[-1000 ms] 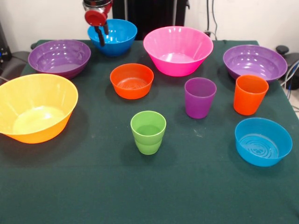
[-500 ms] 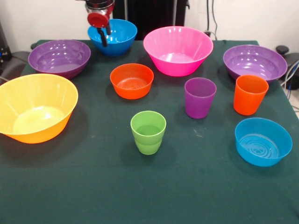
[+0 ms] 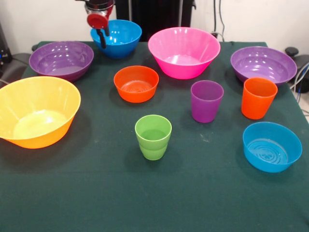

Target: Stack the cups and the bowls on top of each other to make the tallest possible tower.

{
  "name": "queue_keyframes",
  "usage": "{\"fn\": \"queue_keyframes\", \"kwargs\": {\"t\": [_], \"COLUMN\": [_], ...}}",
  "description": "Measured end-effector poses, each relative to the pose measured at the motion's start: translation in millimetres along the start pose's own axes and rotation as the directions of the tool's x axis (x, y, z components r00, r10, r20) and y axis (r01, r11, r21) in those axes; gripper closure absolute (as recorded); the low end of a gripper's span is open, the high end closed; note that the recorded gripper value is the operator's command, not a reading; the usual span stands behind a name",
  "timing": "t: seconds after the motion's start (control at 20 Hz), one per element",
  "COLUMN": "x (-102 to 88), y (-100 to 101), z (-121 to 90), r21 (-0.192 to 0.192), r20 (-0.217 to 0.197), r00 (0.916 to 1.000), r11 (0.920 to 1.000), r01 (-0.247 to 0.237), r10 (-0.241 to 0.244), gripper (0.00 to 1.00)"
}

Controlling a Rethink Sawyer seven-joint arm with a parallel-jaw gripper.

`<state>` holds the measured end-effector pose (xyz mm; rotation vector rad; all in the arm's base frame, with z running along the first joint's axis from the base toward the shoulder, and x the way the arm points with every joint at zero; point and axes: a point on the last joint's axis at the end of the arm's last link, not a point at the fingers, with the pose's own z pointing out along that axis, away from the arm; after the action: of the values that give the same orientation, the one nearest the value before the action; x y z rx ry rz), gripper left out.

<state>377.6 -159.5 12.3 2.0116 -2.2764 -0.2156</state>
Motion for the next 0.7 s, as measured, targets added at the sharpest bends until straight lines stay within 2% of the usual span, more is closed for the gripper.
{"fn": "queue_keyframes", "kwargs": {"t": [0.3,0.7], "x": [-1.9,-15.9], "y": [5,5], "z": [12,21], "r21": [-0.007,0.014], "r20": [0.007,0.057], "r00": [0.9998,0.9980], "r11": [0.9998,0.9995], "r01": [0.018,0.027], "r10": [-0.018,-0.028], "gripper": [0.00,0.00]}}
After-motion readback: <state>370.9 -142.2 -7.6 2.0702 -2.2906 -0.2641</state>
